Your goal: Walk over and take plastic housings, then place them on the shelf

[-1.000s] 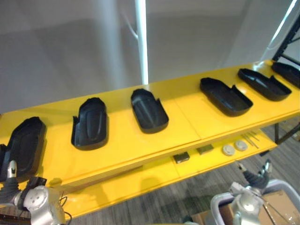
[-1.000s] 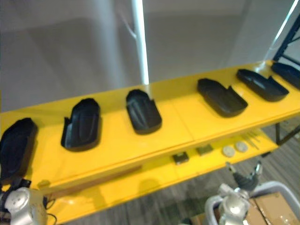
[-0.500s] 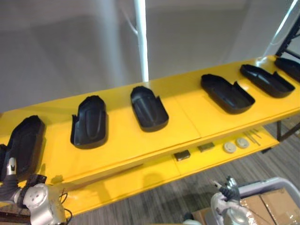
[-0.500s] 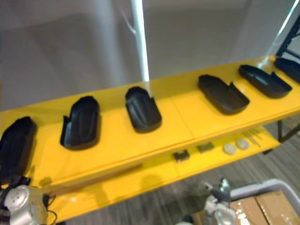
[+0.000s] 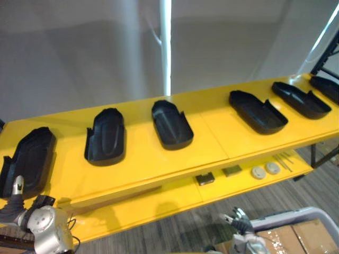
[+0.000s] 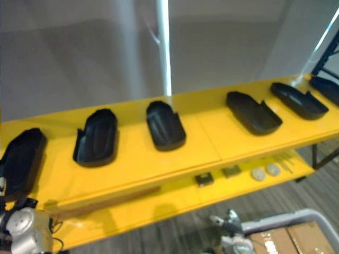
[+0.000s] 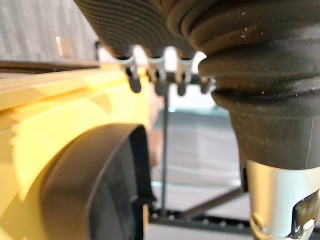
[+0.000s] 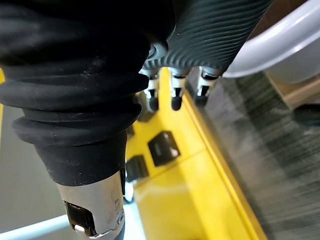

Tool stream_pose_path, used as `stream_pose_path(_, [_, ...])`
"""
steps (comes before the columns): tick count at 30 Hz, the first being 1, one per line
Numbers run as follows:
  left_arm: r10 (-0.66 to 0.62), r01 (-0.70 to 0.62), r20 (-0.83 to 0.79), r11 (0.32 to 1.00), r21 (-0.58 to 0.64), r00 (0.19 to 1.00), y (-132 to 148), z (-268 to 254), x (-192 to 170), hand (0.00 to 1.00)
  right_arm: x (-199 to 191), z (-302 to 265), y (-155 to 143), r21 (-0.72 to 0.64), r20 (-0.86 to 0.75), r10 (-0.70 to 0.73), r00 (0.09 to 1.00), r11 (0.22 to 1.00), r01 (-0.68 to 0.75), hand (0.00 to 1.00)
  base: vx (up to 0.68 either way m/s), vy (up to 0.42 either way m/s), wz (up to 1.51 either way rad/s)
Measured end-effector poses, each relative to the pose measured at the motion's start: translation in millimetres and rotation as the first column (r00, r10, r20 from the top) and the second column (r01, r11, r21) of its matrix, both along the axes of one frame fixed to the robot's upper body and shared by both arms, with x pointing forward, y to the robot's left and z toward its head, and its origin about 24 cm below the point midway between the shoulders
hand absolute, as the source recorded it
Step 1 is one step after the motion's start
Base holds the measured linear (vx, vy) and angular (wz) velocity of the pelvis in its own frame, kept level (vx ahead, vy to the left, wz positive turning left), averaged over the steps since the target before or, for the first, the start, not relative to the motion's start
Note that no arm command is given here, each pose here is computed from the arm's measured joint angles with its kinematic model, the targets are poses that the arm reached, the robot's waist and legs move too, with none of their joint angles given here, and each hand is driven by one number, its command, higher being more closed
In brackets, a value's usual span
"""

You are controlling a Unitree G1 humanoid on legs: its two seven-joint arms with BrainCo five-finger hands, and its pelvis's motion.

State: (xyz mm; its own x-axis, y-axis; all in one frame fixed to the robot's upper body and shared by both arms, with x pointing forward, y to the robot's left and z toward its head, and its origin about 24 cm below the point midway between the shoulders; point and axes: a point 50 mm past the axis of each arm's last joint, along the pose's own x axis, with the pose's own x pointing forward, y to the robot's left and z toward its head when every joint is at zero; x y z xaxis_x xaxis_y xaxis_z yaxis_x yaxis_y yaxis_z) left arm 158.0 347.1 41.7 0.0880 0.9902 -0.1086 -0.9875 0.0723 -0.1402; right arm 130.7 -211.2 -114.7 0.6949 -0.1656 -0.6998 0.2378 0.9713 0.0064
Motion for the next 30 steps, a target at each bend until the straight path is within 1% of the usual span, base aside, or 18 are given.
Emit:
stream_pose_path(9, [-0.019, 0.019, -0.034, 1.0, -0.002, 0.999, 6, -1, 7, 0.0, -1, 0, 1, 0.011, -0.001, 0.02, 1.0, 1.0, -0.02, 0.0, 0.0, 0.0, 0.0])
stream_pose_path(16, [-0.007, 0.003, -0.084, 0.999, -0.043, 0.996, 8, -15, 8, 0.0, -2, -1, 1, 0.015, -0.004, 0.026, 1.0, 1.0, -0.026, 0.0, 0.0, 0.0, 0.0])
stream_pose_path(22, [0.001, -0.002, -0.107, 1.0, -0.012, 0.994, 20, -8, 11, 0.0, -5, -1, -1, 0.017, -0.008, 0.038, 0.999, 0.999, -0.037, 0.0, 0.0, 0.0, -0.05])
stream_pose_path(30, [0.008, -0.014, -0.139, 0.999, -0.042, 0.99, 27, -11, 19, 0.0, -10, -1, -8, -0.002, -0.023, 0.039, 0.999, 0.999, -0.039, 0.0, 0.0, 0.0, -0.01])
